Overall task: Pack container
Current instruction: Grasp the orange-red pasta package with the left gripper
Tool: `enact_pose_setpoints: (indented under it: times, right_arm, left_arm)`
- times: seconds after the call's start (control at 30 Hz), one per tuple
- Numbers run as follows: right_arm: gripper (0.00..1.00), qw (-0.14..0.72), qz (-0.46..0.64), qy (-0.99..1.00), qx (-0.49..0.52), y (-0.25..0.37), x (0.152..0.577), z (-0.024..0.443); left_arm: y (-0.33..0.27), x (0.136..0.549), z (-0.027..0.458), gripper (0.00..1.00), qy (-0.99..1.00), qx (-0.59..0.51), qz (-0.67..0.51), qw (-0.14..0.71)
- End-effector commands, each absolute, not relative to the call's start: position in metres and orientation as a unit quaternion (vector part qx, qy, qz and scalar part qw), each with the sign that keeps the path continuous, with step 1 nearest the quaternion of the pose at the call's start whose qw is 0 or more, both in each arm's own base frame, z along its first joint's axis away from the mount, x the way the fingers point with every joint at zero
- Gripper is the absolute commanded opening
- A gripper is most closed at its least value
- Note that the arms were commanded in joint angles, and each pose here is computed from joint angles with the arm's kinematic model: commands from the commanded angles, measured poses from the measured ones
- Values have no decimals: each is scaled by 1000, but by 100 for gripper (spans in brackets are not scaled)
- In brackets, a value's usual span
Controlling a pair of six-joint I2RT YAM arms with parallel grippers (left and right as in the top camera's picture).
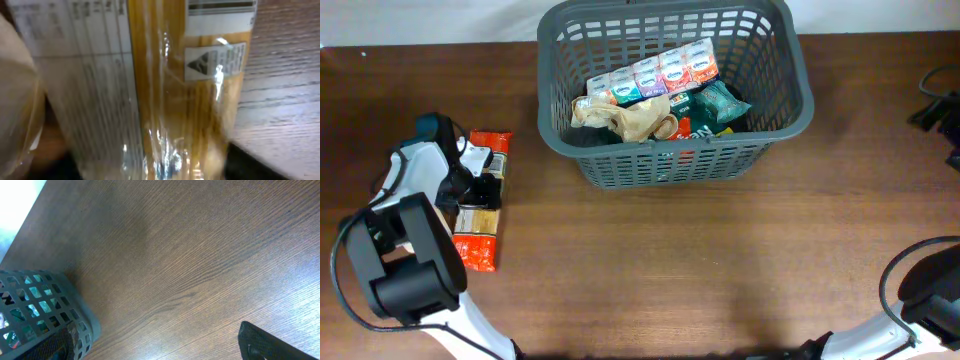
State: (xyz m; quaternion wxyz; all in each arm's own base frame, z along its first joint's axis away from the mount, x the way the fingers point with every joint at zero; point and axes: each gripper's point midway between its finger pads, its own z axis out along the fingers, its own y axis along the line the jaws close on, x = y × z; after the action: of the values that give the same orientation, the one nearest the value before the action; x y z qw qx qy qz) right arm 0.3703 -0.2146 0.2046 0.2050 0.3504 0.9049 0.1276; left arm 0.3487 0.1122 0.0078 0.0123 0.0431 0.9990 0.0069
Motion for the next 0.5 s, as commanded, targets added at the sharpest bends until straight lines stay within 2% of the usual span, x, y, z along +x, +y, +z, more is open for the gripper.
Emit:
enact_pose_setpoints:
  times: [0.0,0.1,0.13,0.2,0.23,0.37,0.47]
  right_arm:
    - [99,213,131,904,348,-210,370,212]
    - [99,213,131,904,348,-210,370,212]
    - [99,213,131,904,348,-210,370,212]
    - [99,213,131,904,348,-210,370,212]
    - [99,213,131,904,348,-210,370,212]
    - [99,213,131,904,348,-210,370,212]
    - [99,213,131,904,348,-210,370,212]
  left_arm:
    - [108,348,-7,46,999,39,-10,5]
    - [109,349,-12,45,999,39,-11,3]
    - [109,349,-13,38,999,39,-11,3]
    - [109,351,-12,6,999,39,-10,6]
    - [110,352,-10,2,999,39,-10,8]
    - [112,361,13,2,999,39,-9,8]
    - [118,379,56,2,999,39,-2,27]
